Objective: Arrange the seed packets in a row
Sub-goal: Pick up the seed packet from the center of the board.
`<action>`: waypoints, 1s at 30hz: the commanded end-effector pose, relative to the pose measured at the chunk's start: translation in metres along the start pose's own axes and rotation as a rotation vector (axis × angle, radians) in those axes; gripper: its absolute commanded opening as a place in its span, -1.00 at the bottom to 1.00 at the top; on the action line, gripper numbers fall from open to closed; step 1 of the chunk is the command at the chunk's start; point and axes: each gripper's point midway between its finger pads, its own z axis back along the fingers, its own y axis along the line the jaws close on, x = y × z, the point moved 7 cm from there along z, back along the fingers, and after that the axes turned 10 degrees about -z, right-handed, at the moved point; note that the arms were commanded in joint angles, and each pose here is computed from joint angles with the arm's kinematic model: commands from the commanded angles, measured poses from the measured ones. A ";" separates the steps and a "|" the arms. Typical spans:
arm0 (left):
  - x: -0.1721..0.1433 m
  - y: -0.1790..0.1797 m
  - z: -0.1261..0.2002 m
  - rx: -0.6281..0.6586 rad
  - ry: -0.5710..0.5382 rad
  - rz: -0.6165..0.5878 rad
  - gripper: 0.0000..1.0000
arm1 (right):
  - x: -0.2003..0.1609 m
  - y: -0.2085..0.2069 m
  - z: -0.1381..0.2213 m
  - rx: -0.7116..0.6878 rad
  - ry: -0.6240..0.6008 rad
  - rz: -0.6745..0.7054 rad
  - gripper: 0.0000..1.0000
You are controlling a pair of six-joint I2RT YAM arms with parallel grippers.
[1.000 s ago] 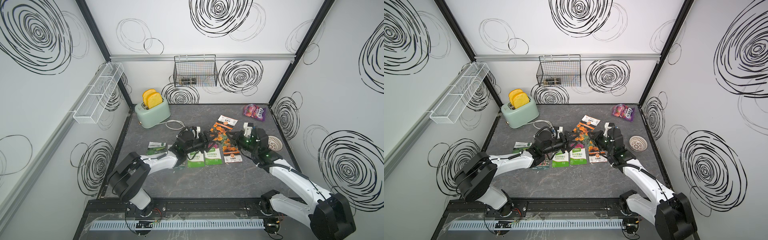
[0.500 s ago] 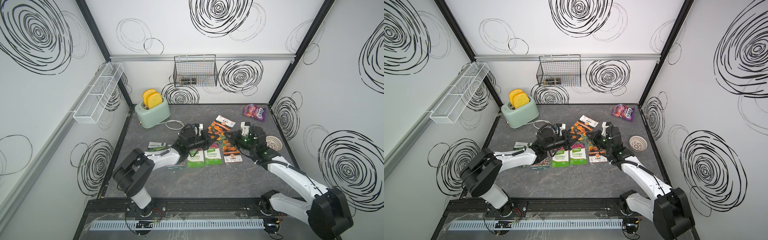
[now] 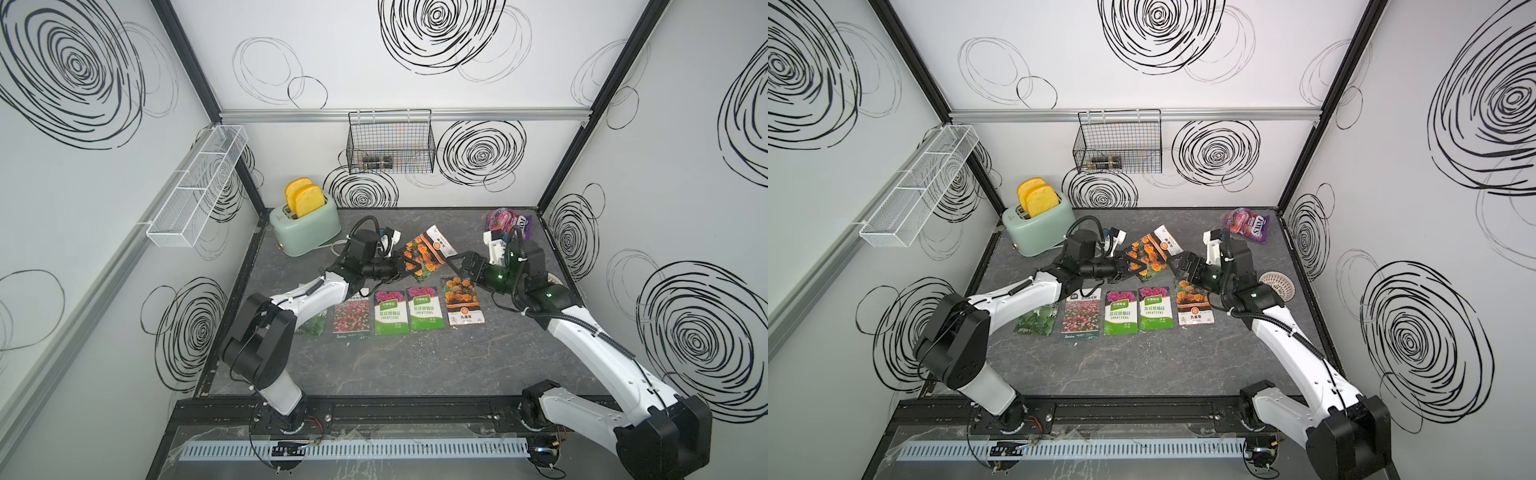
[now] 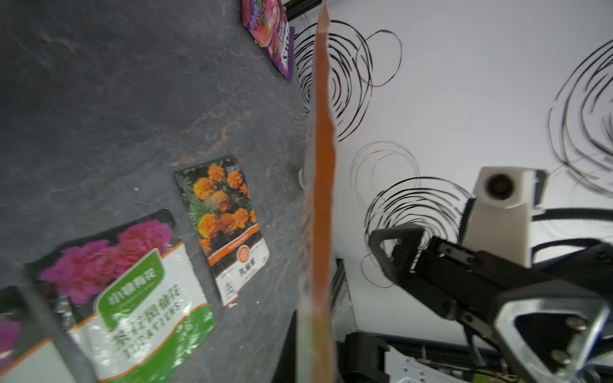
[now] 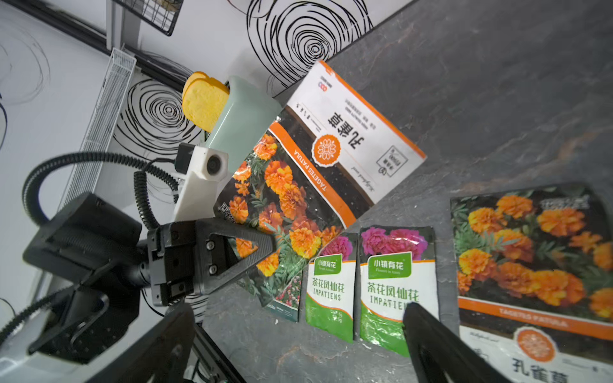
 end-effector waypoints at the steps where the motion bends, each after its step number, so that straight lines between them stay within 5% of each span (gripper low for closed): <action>1: -0.026 0.000 0.022 0.061 0.168 -0.276 -1.00 | 0.002 0.011 0.003 0.002 0.088 0.211 0.96; 9: -0.034 -0.011 0.051 0.232 0.111 -0.493 -1.00 | 0.012 0.037 -0.016 -0.001 0.142 0.554 0.99; 14: -0.045 -0.023 0.047 0.268 0.137 -0.601 -1.00 | 0.003 0.043 -0.021 0.047 0.150 0.756 0.80; 20: -0.057 -0.026 0.040 0.293 0.176 -0.650 -1.00 | 0.003 0.053 -0.012 0.109 0.061 0.867 0.60; 30: -0.067 -0.041 0.035 0.245 0.189 -0.724 -1.00 | -0.012 0.045 -0.014 0.151 0.138 0.941 0.31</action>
